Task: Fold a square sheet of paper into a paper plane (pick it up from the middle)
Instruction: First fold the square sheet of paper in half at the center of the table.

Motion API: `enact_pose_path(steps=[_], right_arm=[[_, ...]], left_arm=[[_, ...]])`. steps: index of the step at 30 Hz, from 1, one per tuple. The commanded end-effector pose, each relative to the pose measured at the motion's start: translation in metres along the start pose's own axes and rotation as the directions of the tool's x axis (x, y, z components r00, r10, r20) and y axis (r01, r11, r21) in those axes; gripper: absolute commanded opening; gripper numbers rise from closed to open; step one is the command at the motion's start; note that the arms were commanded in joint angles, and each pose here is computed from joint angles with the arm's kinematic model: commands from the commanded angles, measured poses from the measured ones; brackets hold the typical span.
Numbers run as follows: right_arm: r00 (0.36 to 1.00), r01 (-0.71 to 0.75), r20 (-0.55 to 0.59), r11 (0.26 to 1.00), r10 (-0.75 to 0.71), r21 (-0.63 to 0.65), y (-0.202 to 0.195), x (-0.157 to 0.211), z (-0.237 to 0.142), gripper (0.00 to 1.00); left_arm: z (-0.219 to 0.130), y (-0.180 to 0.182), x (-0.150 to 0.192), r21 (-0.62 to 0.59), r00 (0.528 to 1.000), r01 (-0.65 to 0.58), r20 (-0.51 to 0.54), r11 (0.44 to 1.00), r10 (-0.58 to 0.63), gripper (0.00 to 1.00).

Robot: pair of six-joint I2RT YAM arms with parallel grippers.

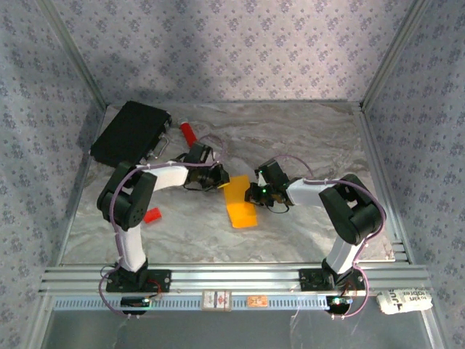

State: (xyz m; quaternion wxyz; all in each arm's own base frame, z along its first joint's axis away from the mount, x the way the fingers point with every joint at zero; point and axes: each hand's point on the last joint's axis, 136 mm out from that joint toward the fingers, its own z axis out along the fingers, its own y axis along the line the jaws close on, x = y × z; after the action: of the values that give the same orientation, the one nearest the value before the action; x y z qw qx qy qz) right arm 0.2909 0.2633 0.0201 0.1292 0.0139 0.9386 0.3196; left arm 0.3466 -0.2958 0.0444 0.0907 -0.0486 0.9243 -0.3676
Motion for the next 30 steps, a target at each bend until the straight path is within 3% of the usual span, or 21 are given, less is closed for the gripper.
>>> enact_pose_path(steps=[1,12,22,30], right_arm=[[0.994,-0.039,-0.092,0.985,0.054,0.165,-0.047,0.034,0.004,0.0],[0.995,-0.04,-0.082,0.984,0.055,0.172,-0.049,0.035,0.001,0.0],[0.995,-0.049,-0.073,0.982,0.063,0.183,-0.052,0.035,0.0,0.0],[0.996,-0.056,-0.053,0.981,0.067,0.184,-0.052,0.034,-0.003,0.0]], left_arm=[[0.011,0.015,0.002,-0.066,0.999,0.004,-0.052,0.998,-0.008,0.09],[0.026,0.053,0.013,-0.089,0.996,0.055,-0.065,0.995,-0.061,0.1],[-0.007,0.006,-0.008,-0.014,1.0,-0.02,-0.003,1.0,0.02,0.15],[-0.014,-0.017,0.008,0.048,0.998,-0.055,-0.016,0.997,0.056,0.17]])
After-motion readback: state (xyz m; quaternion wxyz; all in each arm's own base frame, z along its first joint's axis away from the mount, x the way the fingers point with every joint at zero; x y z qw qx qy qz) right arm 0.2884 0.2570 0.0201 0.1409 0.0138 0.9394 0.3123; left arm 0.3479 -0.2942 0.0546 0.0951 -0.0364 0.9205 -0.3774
